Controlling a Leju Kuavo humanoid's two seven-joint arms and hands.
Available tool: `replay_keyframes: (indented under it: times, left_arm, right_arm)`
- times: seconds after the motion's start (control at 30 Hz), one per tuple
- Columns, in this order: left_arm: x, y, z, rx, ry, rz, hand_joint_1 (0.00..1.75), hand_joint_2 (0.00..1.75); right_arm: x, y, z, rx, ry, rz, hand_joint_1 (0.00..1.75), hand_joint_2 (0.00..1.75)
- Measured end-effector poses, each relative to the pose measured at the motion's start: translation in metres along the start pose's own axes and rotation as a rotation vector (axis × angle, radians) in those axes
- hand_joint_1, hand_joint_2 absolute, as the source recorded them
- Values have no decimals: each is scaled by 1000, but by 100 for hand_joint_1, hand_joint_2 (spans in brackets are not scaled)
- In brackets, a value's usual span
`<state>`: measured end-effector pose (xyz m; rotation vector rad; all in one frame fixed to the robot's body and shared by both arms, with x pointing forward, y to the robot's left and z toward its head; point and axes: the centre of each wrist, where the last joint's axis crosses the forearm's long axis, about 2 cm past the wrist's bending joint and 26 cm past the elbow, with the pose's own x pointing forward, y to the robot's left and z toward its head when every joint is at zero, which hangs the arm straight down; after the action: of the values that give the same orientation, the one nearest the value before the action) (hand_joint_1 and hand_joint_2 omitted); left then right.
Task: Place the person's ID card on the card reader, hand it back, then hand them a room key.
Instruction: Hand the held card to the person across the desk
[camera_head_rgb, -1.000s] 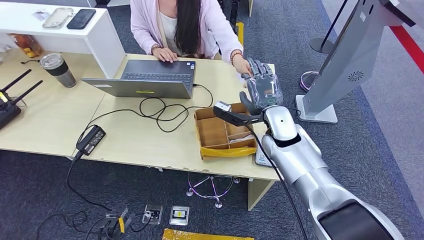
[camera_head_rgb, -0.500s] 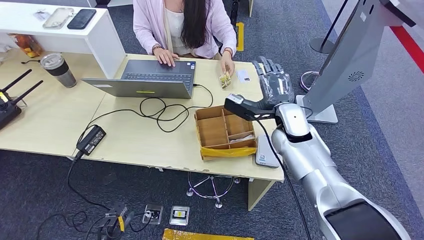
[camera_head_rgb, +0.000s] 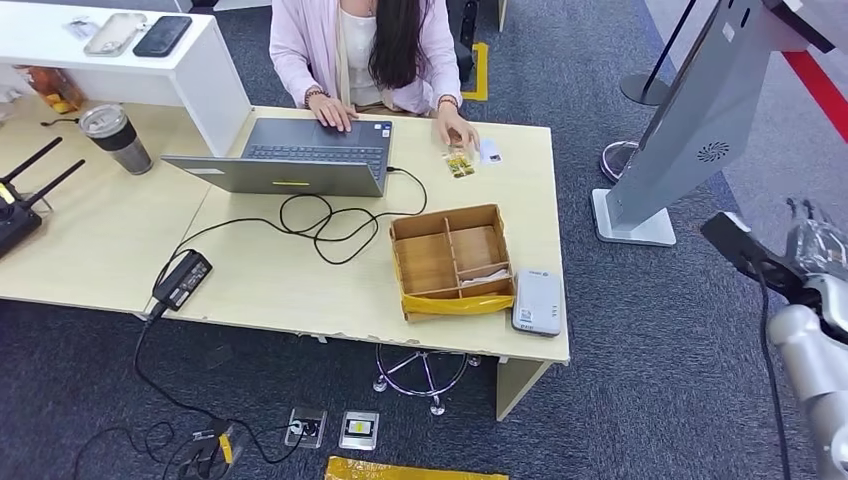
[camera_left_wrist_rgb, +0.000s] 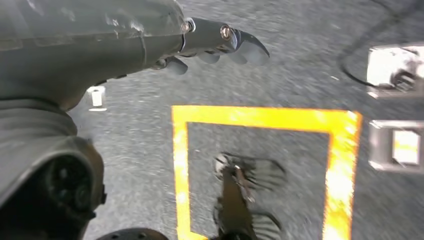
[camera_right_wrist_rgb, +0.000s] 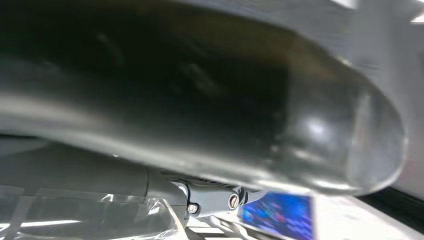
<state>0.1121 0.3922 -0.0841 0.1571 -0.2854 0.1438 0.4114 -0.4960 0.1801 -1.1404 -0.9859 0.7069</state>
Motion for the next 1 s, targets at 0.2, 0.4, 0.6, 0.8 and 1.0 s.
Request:
replay_keyframes:
  times: [0.2, 0.4, 0.6, 0.8, 1.0]
  left_arm:
    - [4, -7, 5, 137, 94, 86, 0, 0]
    - [12, -37, 15, 180, 117, 140, 0, 0]
    - [18, -32, 22, 135, 133, 143, 0, 0]
    - [29, -7, 31, 114, 84, 173, 0, 0]
    - [33, -4, 38, 87, 26, 151, 0, 0]
  right_arm:
    - [-91, 30, 31, 123, 221, -2, 0, 0]
    - [-150, 76, 79, 227, 354, -84, 0, 0]
    - [-188, 115, 127, 337, 461, -185, 0, 0]
    - [-217, 150, 181, 402, 626, -240, 0, 0]
    - [-228, 170, 214, 434, 760, -276, 0, 0]
